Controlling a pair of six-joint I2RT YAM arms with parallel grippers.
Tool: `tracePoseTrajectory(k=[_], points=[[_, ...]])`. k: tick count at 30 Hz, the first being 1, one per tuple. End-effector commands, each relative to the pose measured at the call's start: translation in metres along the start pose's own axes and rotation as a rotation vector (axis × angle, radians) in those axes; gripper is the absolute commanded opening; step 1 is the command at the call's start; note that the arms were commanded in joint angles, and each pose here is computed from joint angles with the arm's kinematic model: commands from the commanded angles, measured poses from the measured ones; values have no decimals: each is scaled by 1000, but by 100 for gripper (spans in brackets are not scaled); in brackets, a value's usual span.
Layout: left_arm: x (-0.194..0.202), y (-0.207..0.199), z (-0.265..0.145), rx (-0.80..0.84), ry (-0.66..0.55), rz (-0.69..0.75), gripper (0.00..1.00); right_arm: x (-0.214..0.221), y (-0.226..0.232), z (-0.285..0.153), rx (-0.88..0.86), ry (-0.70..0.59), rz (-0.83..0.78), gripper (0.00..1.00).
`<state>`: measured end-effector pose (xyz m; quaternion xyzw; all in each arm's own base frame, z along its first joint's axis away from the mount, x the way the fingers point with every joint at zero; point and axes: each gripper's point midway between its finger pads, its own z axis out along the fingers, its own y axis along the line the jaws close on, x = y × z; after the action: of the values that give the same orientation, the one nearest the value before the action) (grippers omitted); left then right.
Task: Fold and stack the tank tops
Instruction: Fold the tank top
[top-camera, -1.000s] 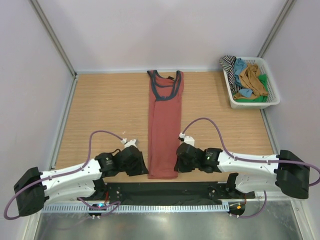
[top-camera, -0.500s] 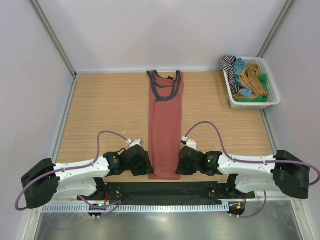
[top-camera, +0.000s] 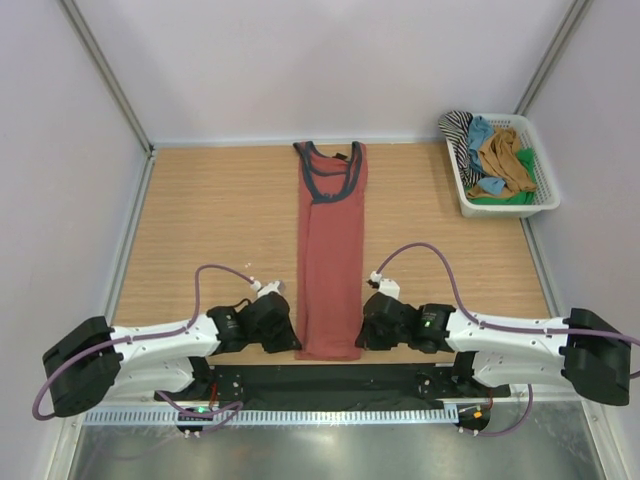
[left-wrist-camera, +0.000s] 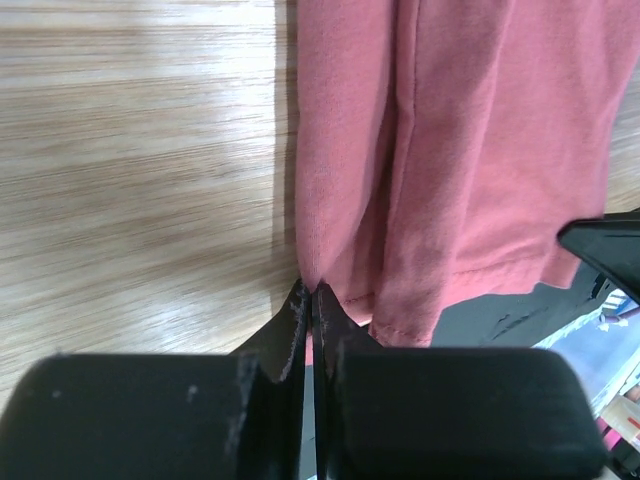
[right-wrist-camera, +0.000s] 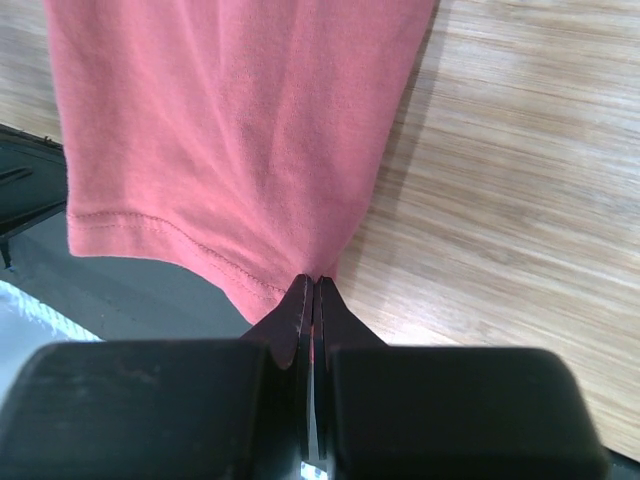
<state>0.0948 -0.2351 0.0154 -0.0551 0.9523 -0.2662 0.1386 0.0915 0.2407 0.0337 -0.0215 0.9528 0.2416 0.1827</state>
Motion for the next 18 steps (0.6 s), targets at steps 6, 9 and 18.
tracePoseTrajectory(k=[6,9,18], points=[[6,11,0,-19,9,-10,0,5,0,-2,-15,12,18,2],[11,4,1,9,42,-13,16,17,-2,7,-29,52,18,17],[13,4,-4,39,38,-33,27,21,2,6,-67,60,27,14]])
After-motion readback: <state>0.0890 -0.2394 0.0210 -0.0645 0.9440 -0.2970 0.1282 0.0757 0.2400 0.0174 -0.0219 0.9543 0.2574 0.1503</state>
